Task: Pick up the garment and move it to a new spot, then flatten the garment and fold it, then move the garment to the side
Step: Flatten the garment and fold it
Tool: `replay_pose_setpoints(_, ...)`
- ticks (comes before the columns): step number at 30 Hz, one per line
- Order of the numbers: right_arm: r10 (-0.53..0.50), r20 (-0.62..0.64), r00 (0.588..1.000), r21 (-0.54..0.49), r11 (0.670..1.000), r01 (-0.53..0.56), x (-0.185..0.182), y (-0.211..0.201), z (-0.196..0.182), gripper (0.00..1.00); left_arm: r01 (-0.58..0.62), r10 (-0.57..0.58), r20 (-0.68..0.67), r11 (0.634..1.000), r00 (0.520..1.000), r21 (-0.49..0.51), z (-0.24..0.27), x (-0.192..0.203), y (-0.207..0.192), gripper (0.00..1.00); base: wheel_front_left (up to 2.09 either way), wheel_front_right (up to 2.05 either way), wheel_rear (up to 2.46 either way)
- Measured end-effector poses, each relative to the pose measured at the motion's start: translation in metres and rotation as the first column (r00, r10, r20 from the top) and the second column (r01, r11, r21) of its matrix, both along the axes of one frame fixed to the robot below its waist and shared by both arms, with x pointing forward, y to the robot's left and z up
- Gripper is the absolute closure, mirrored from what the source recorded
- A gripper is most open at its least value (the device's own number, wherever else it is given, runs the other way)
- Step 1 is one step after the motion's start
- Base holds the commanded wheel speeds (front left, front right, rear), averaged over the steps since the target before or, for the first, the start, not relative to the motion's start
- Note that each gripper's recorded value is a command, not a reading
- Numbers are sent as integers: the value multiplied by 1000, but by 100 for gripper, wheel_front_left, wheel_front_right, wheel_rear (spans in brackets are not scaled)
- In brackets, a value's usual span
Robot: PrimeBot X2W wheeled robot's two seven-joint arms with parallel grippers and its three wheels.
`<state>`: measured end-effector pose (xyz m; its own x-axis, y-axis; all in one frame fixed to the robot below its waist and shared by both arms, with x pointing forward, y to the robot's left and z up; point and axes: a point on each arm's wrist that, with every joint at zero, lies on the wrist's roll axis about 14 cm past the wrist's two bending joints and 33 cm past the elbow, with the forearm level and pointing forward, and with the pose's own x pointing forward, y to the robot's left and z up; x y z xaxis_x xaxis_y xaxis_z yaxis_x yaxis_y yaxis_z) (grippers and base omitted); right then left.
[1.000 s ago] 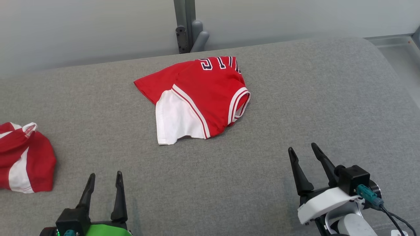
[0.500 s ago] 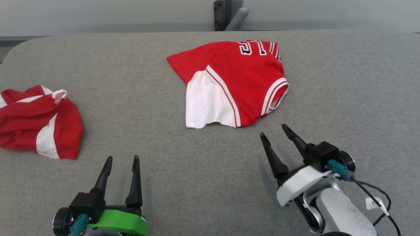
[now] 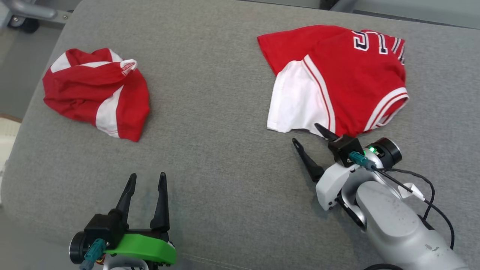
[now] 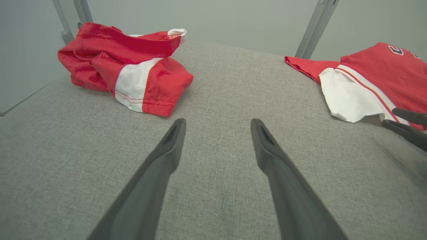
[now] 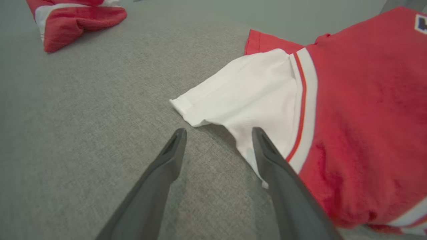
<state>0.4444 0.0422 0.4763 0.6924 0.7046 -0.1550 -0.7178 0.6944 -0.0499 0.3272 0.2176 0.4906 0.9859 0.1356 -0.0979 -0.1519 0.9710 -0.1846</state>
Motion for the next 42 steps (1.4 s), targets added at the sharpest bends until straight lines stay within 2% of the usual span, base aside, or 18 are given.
replay_pose_setpoints(10,28,-18,999,-141,989,-31,26,9,-40,0,-85,84,-53,996,995,-17,-13,-12,19,0,0,0,0)
replay_pose_setpoints(11,23,-25,999,-147,989,-26,29,9,-43,13,-86,85,-55,996,995,-16,-13,-11,19,0,0,0,0)
replay_pose_setpoints(12,20,-29,999,-150,988,-24,30,10,-46,61,-87,86,-56,996,995,-16,-14,-10,20,0,0,0,0)
replay_pose_setpoints(13,19,-29,999,-153,988,-23,32,11,-47,100,-87,86,-57,996,995,-16,-14,-9,20,0,0,0,0)
replay_pose_setpoints(22,-30,-19,999,-128,991,27,26,-4,-44,100,-48,47,-33,999,998,-21,-10,4,13,0,0,0,0)
replay_pose_setpoints(32,-153,-23,988,-121,981,150,-7,-80,-42,100,71,-71,0,996,997,-47,-6,22,-18,0,0,0,0)
replay_pose_setpoints(36,-235,-20,972,-167,959,228,-22,-130,-44,100,131,-130,20,990,991,-53,-2,31,-35,0,0,0,0)
replay_pose_setpoints(42,-427,30,904,-213,881,423,-25,-220,-30,100,180,-179,23,982,984,-63,-3,31,-51,0,0,0,0)
